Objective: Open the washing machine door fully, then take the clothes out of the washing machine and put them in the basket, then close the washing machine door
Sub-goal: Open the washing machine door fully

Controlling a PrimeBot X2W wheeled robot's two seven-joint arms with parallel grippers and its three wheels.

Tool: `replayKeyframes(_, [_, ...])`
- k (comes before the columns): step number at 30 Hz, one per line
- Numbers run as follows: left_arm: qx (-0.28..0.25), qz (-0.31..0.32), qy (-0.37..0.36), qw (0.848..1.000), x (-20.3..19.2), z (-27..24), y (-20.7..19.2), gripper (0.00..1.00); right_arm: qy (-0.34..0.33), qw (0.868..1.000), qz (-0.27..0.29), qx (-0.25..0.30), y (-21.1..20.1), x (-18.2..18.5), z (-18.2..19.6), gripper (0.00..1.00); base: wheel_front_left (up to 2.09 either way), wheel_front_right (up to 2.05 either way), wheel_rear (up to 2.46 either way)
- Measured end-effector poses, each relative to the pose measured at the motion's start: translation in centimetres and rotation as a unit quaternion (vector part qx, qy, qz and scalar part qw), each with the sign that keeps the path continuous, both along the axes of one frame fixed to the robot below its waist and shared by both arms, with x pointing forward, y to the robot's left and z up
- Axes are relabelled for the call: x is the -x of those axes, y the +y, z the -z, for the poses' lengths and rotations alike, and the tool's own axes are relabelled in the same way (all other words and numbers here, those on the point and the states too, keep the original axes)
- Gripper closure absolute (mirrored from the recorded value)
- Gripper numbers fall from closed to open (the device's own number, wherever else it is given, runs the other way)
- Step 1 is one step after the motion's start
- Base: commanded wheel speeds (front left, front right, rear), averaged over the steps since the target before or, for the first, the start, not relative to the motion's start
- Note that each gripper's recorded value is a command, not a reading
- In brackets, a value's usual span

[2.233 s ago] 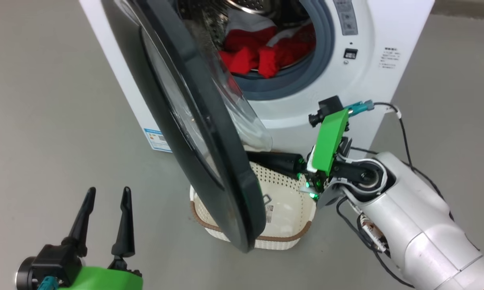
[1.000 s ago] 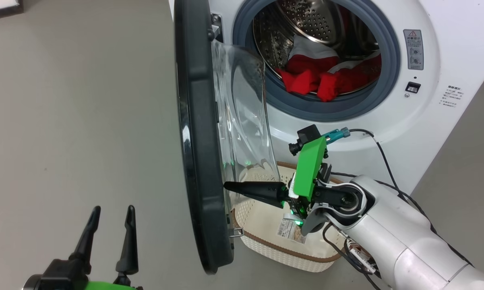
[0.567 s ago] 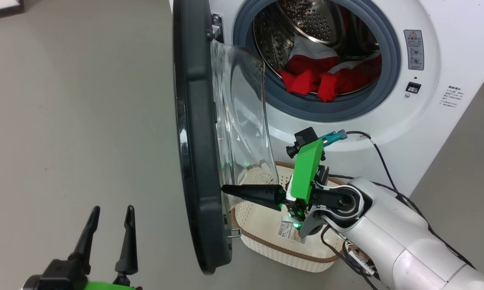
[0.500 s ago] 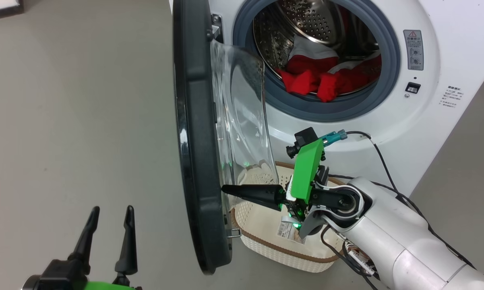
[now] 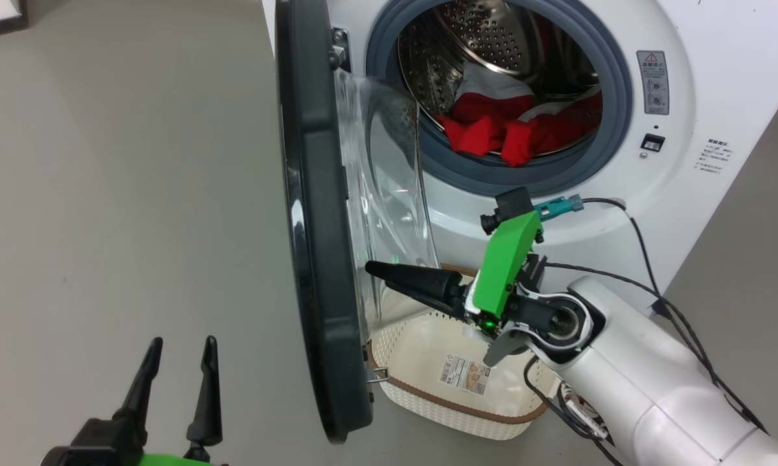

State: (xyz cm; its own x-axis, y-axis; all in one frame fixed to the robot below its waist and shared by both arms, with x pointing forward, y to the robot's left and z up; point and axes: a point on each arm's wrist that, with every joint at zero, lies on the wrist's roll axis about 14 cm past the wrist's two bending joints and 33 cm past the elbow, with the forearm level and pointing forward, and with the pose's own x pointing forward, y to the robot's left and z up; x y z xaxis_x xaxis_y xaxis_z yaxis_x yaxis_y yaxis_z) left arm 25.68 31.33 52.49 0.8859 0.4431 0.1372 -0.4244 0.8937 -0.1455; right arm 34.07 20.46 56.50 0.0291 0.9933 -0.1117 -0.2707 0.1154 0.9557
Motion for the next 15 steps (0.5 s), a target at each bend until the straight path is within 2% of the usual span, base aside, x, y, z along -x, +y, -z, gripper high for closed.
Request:
replayKeyframes(5, [0.003, 0.004, 0.002, 1.000, -0.1, 0.2, -0.2, 0.00, -0.060, 0.997, 0.041, 0.040, -1.8, -1.2, 2.1, 0.00, 0.00, 0.00, 0.00])
replayKeyframes(9, [0.004, 0.014, 0.001, 1.000, -0.5, 0.3, -0.5, 0.00, -0.121, 0.987, 0.081, 0.069, -3.3, -2.5, 3.3, 0.00, 0.00, 0.00, 0.00])
replayKeyframes(12, [0.004, 0.018, 0.001, 1.000, -0.8, 0.2, -0.7, 0.00, -0.169, 0.976, 0.102, 0.093, -4.3, -3.2, 4.2, 0.00, 0.00, 0.00, 0.00])
replayKeyframes(15, [0.004, 0.022, 0.000, 1.000, -1.0, 0.2, -0.9, 0.00, -0.227, 0.958, 0.123, 0.125, -5.6, -4.2, 5.5, 0.00, 0.00, 0.00, 0.00])
